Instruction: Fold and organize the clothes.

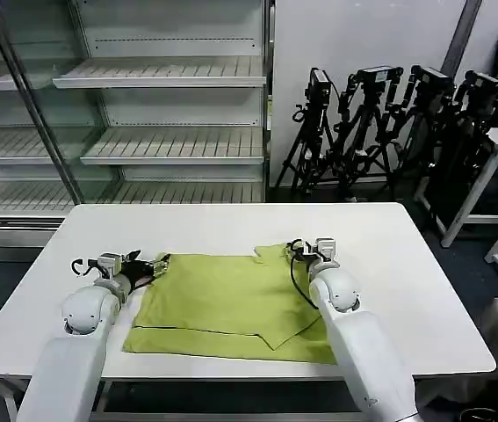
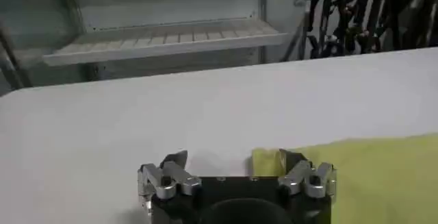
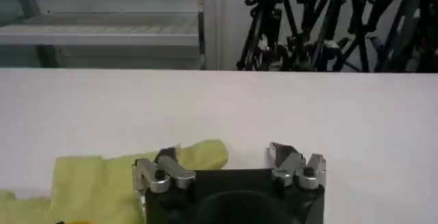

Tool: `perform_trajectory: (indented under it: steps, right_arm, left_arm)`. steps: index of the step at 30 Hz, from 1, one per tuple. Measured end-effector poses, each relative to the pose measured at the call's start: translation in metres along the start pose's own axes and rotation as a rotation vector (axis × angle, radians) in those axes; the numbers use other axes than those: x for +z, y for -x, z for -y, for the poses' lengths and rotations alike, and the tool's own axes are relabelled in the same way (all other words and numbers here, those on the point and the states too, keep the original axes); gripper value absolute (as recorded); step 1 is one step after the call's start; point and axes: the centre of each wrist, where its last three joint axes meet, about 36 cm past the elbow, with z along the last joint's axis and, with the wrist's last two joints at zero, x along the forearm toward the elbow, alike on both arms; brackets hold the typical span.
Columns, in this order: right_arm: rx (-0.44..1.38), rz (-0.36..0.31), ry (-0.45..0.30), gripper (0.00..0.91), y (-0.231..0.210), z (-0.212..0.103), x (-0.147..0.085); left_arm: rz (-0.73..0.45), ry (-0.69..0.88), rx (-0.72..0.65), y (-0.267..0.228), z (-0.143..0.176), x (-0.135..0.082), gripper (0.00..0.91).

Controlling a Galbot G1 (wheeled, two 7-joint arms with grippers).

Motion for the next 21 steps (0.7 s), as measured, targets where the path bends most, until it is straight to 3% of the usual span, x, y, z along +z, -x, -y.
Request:
perform_trajectory:
  steps: [21]
  right_arm:
    - [-0.038, 0.004, 0.016, 0.000, -0.0008, -0.0069, 0.0014]
  left_arm:
    - [-0.003, -0.011, 0.044, -0.0024, 0.0071, 0.0071, 0.020]
